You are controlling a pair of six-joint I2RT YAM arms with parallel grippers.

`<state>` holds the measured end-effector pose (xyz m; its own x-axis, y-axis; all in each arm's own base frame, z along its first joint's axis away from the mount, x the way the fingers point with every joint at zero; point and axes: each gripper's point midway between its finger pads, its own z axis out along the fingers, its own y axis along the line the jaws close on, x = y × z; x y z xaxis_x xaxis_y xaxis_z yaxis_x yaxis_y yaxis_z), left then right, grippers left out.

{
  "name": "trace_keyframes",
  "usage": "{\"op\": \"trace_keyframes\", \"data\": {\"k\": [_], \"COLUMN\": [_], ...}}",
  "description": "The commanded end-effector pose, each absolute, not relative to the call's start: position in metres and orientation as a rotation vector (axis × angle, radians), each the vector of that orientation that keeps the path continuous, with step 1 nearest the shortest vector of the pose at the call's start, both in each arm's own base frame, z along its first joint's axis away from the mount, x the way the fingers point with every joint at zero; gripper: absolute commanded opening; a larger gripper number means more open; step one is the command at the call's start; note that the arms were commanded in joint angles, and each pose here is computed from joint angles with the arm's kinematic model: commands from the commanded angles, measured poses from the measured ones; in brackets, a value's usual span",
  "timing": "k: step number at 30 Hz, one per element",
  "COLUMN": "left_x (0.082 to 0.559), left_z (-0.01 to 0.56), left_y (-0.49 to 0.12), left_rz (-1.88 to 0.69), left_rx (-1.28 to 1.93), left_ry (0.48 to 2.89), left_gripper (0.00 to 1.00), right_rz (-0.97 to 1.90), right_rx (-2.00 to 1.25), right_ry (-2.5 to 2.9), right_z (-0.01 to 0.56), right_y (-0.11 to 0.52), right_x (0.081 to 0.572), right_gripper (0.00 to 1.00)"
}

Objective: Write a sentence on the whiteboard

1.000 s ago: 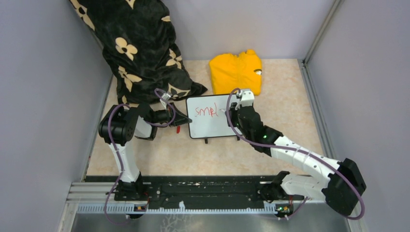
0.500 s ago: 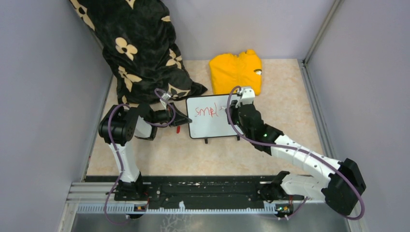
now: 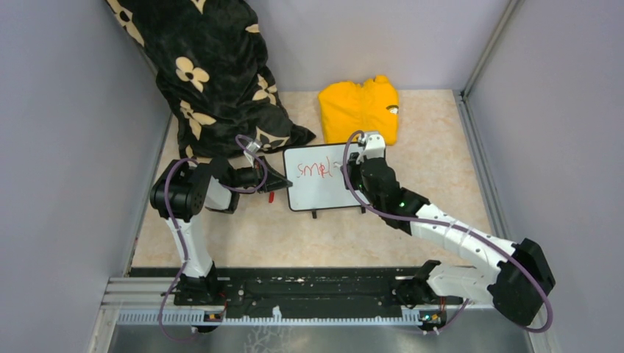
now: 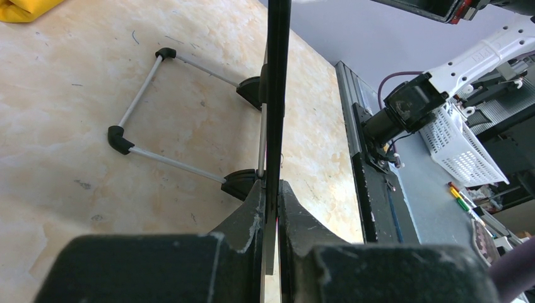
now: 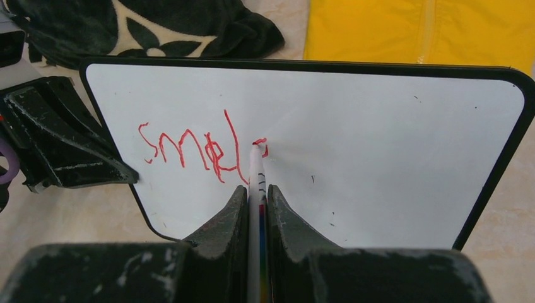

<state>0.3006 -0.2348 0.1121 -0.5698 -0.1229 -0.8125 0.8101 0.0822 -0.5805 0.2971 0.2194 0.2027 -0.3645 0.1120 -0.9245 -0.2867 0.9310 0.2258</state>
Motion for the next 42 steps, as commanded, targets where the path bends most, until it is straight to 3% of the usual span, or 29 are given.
{"op": "trace_keyframes", "data": {"k": [1,20,33,42], "left_x": [0.297,0.297,0.297,0.297], "left_z": [0.133,0.133,0.132,0.133], "left_y": [-0.238,-0.238,-0.238,-0.239], "left_rz": [-1.520,-1.520,-1.521,-1.521], "left_rx": [0.826,0.828,0.827,0.827], "left_ry": [1.465,1.464,1.467,1.467], "left_gripper": [0.00,0.00,0.00,0.00], "right_rz": [0.457,0.397,0.347,0.513], "right_rx": [-0.113,-0.096,-0.044,-0.134], "right_ry": [1.863,1.941,1.873,1.781], "right_z": [0.219,0.186,0.209,0.246], "right_y": [0.225,0.203,0.184,0.203], "right_x": [0.304,0.287,0.286,0.272], "right_gripper": [0.00,0.00,0.00,0.00]}}
